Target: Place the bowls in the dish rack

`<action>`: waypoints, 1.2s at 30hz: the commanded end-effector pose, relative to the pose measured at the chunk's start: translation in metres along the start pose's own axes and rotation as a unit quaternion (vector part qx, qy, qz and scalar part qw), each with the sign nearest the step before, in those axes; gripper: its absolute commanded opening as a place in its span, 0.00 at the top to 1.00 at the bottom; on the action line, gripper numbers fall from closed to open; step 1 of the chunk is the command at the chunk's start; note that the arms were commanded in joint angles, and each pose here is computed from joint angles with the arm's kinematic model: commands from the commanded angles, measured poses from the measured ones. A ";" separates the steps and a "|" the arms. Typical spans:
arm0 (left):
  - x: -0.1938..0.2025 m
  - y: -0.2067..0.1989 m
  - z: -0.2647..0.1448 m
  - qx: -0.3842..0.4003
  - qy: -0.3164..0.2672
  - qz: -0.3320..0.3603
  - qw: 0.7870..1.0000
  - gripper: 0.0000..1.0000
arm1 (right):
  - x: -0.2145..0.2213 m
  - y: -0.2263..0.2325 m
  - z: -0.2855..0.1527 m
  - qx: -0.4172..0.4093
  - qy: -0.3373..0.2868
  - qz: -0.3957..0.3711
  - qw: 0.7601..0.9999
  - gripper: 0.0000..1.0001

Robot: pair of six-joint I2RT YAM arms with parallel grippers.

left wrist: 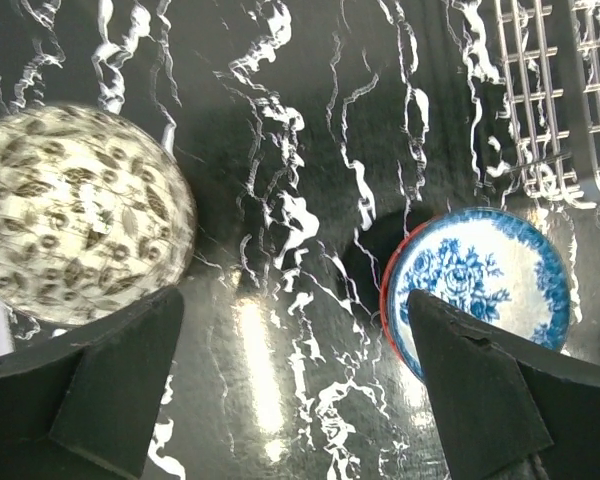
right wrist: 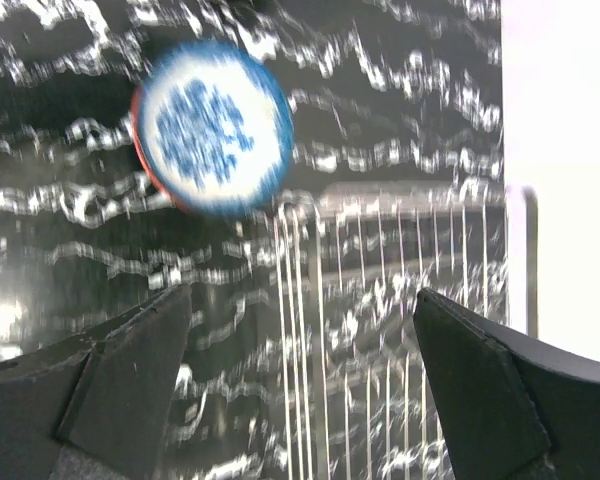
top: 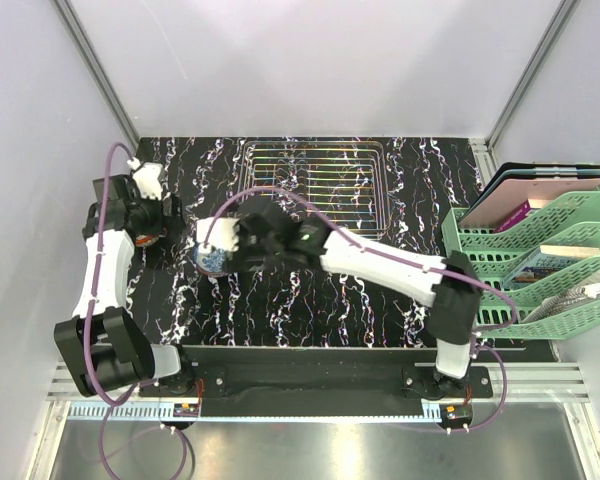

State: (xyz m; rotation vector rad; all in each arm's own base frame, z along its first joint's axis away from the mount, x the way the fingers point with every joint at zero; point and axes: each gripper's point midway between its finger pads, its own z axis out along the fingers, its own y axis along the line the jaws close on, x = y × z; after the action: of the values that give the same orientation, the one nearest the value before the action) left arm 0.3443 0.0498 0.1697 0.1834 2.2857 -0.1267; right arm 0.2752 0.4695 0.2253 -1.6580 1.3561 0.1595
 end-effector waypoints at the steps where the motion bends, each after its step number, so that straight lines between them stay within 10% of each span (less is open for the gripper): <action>1: 0.012 0.001 0.008 -0.036 0.020 0.006 0.999 0.01 | 0.056 -0.012 -0.036 -0.010 0.050 0.078 0.996 0.00; 29: 0.090 -0.050 0.035 0.003 0.197 -0.070 0.978 0.01 | 0.143 -0.045 -0.128 0.078 0.102 0.143 0.981 0.01; 36: 0.094 -0.053 0.040 0.002 0.209 -0.067 0.976 0.17 | 0.144 -0.044 -0.125 0.076 0.096 0.145 0.982 0.00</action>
State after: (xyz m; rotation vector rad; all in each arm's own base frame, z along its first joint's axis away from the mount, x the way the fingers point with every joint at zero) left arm 0.2946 -0.0022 0.0697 0.0672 2.7400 -0.2119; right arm 0.3074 0.2790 0.2126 -1.4313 1.7391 0.0486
